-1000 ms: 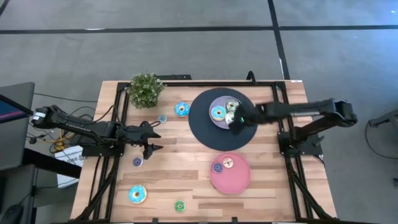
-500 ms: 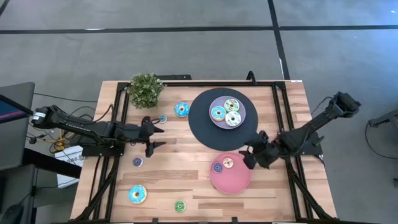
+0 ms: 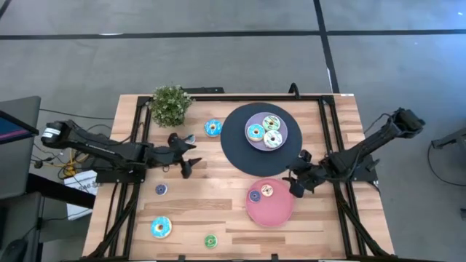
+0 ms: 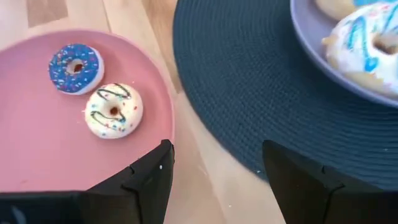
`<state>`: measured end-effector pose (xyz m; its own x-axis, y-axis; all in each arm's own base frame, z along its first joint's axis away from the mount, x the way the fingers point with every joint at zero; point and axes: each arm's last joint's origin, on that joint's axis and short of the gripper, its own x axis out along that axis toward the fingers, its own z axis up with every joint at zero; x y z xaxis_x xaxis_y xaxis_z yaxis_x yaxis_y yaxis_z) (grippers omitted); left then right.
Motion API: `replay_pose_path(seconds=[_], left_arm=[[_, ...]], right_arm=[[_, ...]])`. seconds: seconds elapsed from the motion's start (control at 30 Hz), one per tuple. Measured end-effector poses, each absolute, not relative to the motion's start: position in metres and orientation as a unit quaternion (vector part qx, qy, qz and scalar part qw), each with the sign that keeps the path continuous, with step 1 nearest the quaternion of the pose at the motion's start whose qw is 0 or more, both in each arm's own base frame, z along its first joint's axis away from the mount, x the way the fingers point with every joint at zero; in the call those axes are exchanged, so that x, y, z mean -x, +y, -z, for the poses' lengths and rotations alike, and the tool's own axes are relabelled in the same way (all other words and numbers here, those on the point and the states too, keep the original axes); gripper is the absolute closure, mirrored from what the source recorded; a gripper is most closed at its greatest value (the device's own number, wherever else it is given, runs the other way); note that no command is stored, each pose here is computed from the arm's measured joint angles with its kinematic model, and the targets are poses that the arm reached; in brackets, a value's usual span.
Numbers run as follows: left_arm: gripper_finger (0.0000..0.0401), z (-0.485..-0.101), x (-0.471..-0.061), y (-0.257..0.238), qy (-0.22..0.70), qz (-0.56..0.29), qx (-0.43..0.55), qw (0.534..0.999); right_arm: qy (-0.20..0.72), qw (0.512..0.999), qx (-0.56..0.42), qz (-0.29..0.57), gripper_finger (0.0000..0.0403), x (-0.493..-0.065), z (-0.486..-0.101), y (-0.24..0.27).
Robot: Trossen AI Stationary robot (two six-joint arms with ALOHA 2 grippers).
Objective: Pick & Place donuts
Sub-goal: Put the small blue donut into the pink plate
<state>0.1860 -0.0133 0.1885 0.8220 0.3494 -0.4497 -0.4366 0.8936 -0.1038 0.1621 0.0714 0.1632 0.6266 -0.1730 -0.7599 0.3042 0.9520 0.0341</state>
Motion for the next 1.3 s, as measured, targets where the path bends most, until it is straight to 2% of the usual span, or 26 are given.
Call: replay_pose_path(seconds=[0.23,0.5,0.67,0.87,1.1,1.3], left_arm=[[0.0122,-0.195,-0.208,-0.009,0.268,-0.263,0.091,0.922],[0.0122,-0.202,-0.215,0.019,0.322,-0.383,0.177,0.848],[0.0122,-0.192,-0.213,0.033,0.334,-0.433,0.22,0.808],[0.0122,-0.172,-0.217,0.047,0.382,-0.446,0.243,0.772],[0.0122,-0.152,-0.221,0.063,0.395,-0.485,0.259,0.736],[0.0109,-0.149,-0.221,0.068,0.397,-0.487,0.269,0.73]], right_arm=[[0.381,0.906,-0.138,0.119,0.0171,-0.166,-0.168,0.078],[0.34,0.916,-0.184,0.111,0.0171,-0.172,-0.174,0.082],[0.343,0.919,-0.167,0.104,0.0171,-0.172,-0.174,0.082],[0.336,0.93,-0.126,0.081,0.0171,-0.174,-0.176,0.083],[0.337,0.932,-0.112,0.076,0.0171,-0.174,-0.176,0.083],[0.337,0.932,-0.112,0.077,0.0171,-0.174,-0.176,0.083]])
